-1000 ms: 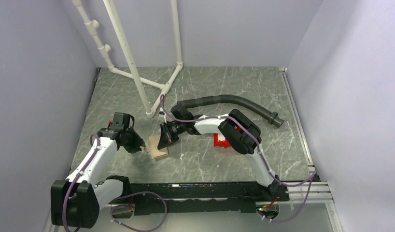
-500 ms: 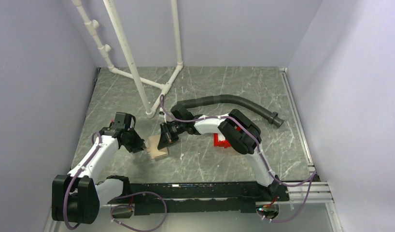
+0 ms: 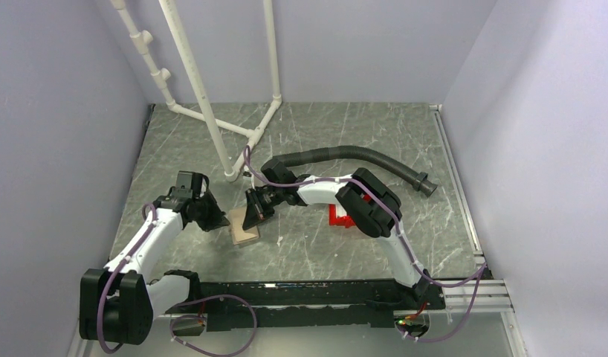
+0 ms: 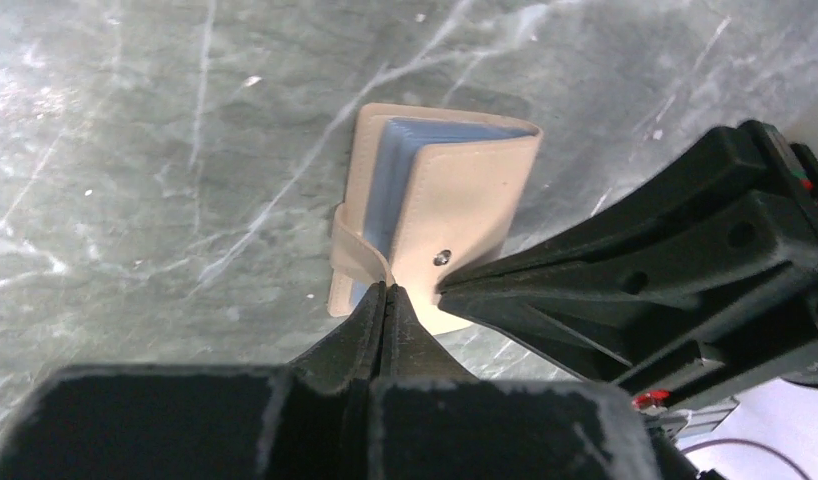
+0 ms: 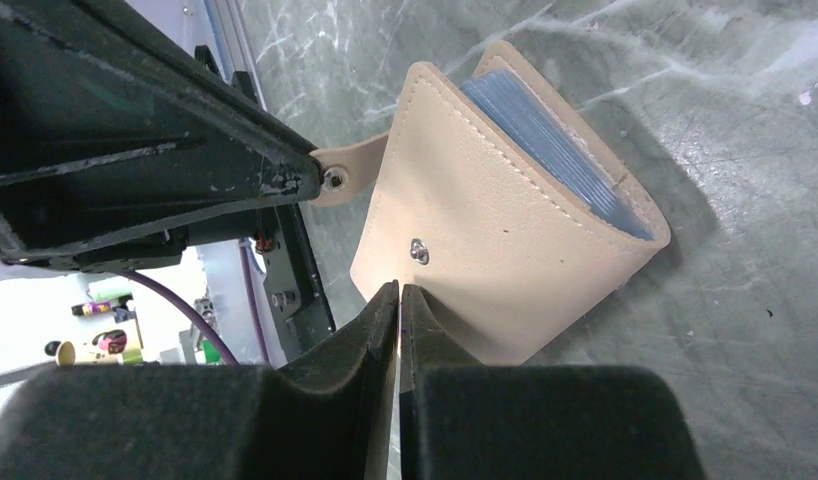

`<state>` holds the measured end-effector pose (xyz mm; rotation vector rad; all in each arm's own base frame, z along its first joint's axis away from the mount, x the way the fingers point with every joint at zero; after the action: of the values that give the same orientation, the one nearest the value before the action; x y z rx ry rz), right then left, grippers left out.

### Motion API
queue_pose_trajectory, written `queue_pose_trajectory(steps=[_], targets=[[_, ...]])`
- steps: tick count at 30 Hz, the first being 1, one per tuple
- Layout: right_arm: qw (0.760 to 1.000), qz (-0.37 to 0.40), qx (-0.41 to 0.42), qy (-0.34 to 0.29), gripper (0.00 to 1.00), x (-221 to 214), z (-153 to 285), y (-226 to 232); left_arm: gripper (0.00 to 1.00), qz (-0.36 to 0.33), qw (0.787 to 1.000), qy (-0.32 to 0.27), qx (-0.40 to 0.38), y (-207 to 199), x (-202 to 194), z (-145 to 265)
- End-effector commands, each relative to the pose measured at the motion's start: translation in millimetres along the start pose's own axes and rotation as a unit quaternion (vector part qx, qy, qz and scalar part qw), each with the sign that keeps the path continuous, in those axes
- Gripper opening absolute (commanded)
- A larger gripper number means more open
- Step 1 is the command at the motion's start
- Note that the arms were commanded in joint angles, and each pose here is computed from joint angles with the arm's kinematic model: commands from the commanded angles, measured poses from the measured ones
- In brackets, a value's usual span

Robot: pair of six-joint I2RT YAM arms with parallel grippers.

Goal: Put the credit cards into the card holder
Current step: Close the card holder at the center of the board.

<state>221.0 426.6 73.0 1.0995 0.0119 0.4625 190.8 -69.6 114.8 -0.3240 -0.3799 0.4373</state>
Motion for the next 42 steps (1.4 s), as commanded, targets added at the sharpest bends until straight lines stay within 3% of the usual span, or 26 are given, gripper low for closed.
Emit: queue_pose_trajectory(steps=[1, 5, 18, 25, 34, 42], targets=[[0.999, 0.007, -0.052, -0.01, 0.07, 3.2, -4.7, -20.2, 0.0, -0.067, 0.995, -0.024, -0.07, -24.4, 13.4, 6.0], [0.998, 0.007, -0.066, -0.007, 0.07, 3.1, -4.7, -24.0, 0.0, -0.106, 0.991, -0.014, -0.08, -36.7, 11.3, 4.6], [0.997, 0.004, -0.075, 0.001, 0.06, 4.0, -3.3, -25.0, 0.0, -0.139, 0.985, 0.009, -0.098, -54.9, 13.3, -15.4], [0.995, 0.019, -0.095, -0.033, 0.21, 22.7, 30.9, -7.2, 0.0, -0.145, 0.985, 0.014, -0.092, -51.9, 11.5, -17.2], [0.993, -0.001, -0.116, -0.023, 0.21, 24.4, 20.8, -36.9, 0.0, -0.162, 0.981, 0.018, -0.104, -56.0, 13.4, -15.4], [0.994, 0.036, -0.088, -0.061, 0.24, 39.1, 59.5, 8.2, 0.0, -0.158, 0.983, 0.022, -0.096, -57.3, 16.2, -15.7]])
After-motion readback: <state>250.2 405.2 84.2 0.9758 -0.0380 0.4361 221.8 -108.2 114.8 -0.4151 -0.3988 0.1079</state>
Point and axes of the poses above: each gripper's point midway between its finger pads, its own z axis back along the fingers, its own y axis along the line the jaws close on, x = y × z, the point moved 6 cm from there along z, back along the fingers, and after that the axes turned 8 degrees about -z, right-handed, at the moved point
